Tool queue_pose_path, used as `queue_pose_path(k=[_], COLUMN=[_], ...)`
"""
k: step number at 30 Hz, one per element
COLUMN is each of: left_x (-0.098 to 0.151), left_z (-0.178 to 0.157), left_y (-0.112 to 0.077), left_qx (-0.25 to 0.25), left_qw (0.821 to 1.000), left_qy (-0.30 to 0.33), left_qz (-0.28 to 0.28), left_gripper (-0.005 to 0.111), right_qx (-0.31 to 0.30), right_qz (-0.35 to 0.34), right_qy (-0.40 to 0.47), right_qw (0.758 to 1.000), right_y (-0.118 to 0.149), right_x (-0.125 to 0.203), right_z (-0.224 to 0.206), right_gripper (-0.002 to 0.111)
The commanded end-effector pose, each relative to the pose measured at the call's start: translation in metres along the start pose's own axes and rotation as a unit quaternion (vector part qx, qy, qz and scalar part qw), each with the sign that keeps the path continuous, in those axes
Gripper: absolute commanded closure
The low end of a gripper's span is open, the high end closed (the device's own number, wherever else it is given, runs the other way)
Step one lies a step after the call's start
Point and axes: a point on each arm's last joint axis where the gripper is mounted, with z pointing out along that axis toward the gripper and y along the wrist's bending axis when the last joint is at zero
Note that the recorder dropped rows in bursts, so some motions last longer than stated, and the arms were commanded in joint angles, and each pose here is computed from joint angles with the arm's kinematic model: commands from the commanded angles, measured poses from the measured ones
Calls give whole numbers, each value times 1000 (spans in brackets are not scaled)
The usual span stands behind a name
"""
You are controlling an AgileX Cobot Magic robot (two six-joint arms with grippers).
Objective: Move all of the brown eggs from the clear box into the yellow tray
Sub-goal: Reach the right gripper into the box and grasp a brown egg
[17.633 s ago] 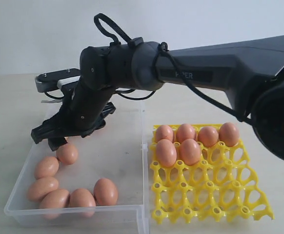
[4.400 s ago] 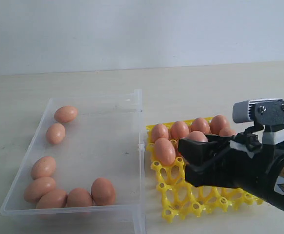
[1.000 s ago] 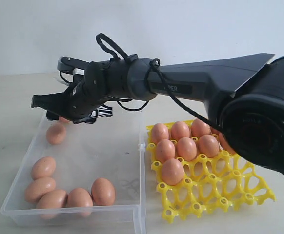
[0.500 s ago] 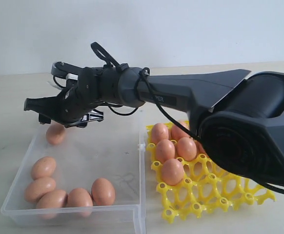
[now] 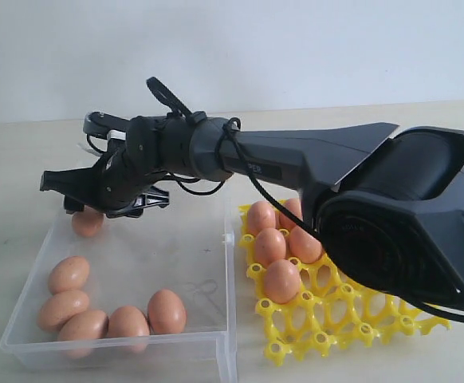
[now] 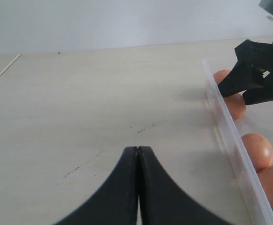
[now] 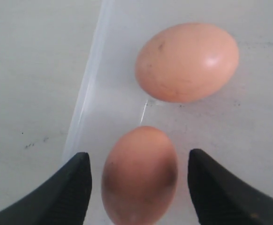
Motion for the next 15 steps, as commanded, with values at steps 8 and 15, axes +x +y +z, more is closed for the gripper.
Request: queue_pose_path(k=[8, 15], left_x=[-2, -2], left_z=[0, 0], left_y=[0, 0], left_qx=[-2, -2], left_qw=[1000, 1000], left_qy=[-2, -2], left_qz=[2, 1], left_gripper=[107, 107], right_qx=[8, 2], right_qz=[-23, -50], right_qy=[25, 9], right_qw=[999, 999], right_y=[-4, 0], right_x=[7, 2], right_z=[6, 2], right_gripper=[53, 108])
